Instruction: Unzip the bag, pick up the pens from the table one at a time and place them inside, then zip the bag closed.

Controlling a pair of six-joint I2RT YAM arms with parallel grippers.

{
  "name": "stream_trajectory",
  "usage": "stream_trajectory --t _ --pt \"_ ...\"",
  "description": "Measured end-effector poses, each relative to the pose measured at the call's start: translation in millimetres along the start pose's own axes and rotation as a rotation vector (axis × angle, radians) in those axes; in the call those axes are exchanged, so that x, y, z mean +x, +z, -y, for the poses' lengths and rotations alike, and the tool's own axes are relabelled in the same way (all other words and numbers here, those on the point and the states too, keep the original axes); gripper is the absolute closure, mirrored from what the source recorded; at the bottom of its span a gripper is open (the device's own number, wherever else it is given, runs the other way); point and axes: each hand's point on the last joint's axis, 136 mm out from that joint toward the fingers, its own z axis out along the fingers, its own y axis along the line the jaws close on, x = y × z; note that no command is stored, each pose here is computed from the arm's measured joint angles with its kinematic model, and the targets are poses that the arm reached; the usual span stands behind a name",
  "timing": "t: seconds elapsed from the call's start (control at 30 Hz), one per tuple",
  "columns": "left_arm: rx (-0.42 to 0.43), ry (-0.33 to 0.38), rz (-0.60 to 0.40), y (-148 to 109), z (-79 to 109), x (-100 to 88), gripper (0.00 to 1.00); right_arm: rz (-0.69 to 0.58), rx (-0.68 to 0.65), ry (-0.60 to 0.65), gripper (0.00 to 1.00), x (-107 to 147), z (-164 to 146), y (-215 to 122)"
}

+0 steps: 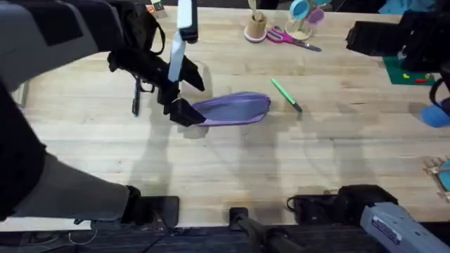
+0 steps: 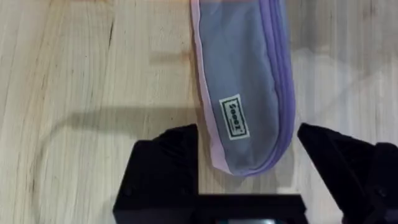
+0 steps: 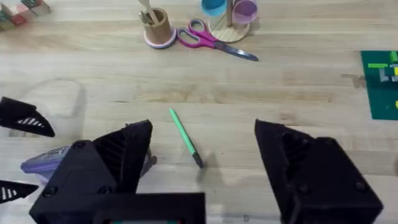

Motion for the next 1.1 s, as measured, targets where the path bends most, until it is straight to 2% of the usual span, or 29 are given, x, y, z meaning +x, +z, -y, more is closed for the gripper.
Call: stream_trajectory --t 0.07,0.13,0.17,0.3,0.33,0.4,0.53,0.77,0.83,1.1 --pt "0.001 0.002 0.003 1.3 -0.8 -0.1 0.014 0.0 0.0 0.0 0.005 0.0 0.0 0.0" --pt "0.001 0.003 0.004 1.3 -1.1 -0.1 0.141 0.0 0.0 0.0 0.006 0.0 0.0 0.0" --pt "0.001 0.002 0.005 1.3 -1.0 -0.2 0.238 0.0 0.0 0.0 0.006 0.0 0.0 0.0" --pt "0.007 -0.001 0.014 1.3 0.4 -1.7 0.834 0.0 0.0 0.0 0.006 0.0 0.0 0.0" --pt "0.004 0.005 0.015 1.3 -0.4 -2.1 0.921 -0.001 -0.001 0.0 0.006 0.2 -0.2 0.0" --pt "0.005 0.007 0.015 1.6 -0.3 -2.2 0.954 -0.011 -0.017 0.001 0.005 2.7 -2.8 0.0" --pt "0.004 0.008 0.015 1.6 -0.5 -2.3 0.957 -0.088 -0.084 -0.02 0.006 21.1 -13.9 -0.6" --pt "0.003 0.009 0.016 1.6 -0.9 -2.4 0.958 -0.316 -0.358 -0.213 0.006 71.6 -51.2 3.7" --pt "0.003 0.009 0.015 1.6 -0.9 -2.3 0.958 -0.352 -0.414 -0.263 0.006 79.2 -56.8 7.8" --pt "0.003 0.008 0.015 1.6 -0.9 -2.3 0.958 -0.355 -0.575 -0.466 0.006 87.1 -71.0 21.2"
